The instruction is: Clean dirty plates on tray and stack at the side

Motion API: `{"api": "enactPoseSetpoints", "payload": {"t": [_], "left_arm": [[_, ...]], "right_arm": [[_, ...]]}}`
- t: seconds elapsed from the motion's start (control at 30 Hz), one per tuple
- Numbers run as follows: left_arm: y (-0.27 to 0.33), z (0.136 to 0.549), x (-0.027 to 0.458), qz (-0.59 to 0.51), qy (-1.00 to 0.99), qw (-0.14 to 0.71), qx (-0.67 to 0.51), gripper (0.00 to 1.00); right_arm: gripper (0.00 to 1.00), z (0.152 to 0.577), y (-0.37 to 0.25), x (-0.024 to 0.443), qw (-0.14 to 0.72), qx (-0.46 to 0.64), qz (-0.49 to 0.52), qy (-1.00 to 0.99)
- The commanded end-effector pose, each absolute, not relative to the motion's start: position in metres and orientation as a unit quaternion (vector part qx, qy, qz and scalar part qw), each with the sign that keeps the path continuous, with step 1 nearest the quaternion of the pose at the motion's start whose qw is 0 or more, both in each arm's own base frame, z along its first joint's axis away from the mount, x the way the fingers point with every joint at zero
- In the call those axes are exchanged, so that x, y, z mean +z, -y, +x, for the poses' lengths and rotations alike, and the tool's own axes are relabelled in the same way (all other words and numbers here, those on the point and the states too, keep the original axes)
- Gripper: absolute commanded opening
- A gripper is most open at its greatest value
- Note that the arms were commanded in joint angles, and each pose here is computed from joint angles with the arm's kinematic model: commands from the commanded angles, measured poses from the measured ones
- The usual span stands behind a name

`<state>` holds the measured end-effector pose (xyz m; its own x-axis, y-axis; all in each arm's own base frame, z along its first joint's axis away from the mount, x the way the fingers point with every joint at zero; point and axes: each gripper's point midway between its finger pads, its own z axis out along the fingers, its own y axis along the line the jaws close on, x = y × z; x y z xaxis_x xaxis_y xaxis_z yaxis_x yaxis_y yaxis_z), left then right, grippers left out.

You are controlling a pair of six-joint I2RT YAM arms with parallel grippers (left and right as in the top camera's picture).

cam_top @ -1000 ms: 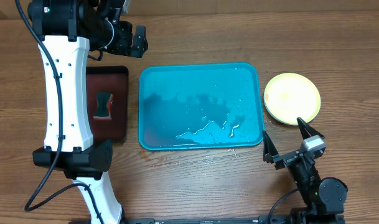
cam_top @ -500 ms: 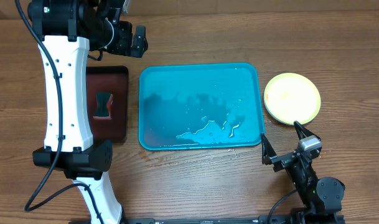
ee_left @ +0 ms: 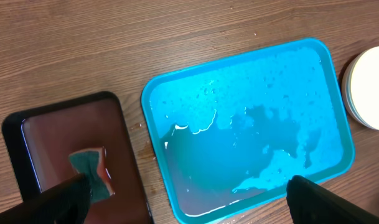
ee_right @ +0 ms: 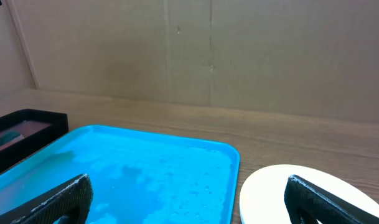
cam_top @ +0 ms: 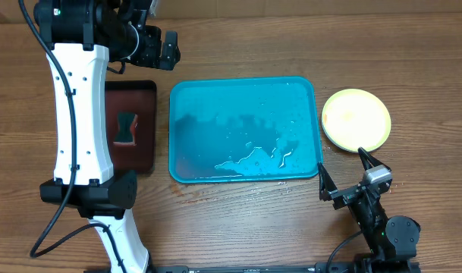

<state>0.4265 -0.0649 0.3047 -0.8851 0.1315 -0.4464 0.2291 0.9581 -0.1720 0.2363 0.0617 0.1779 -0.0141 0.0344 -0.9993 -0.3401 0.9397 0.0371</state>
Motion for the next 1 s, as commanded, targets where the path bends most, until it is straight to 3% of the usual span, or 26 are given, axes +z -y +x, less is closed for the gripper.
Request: {"api": "enactPoseSetpoints", "payload": {"t": [0.0, 0.17, 0.57, 0.77, 0.97], "left_arm": [[0.067, 0.425, 0.311, 0.094, -0.963, 0.23, -0.109, 1.0], [0.069, 0.41, 0.335, 0.106, -0.957, 0.258, -0.083, 1.0], [0.062, 0.346, 0.467, 0.157, -0.869, 0.467, -0.041, 1.0], [0.058, 0.312, 0.471, 0.179, -0.842, 0.508, -0.024, 1.0], [0.047, 0.3, 0.428, 0.166, -0.811, 0.562, -0.009, 1.0]], "right_arm": [[1.0, 0.236, -0.062, 0.176, 0.695, 0.137, -0.11, -0.698], [1.0, 0.236, -0.062, 0.176, 0.695, 0.137, -0.11, -0.698], [1.0, 0.236, -0.062, 0.176, 0.695, 0.137, -0.11, -0.698], [1.0, 0.236, -0.062, 0.176, 0.695, 0.137, -0.11, -0.698], [1.0, 0.236, -0.062, 0.176, 0.695, 0.137, -0.11, -0.698]]}}
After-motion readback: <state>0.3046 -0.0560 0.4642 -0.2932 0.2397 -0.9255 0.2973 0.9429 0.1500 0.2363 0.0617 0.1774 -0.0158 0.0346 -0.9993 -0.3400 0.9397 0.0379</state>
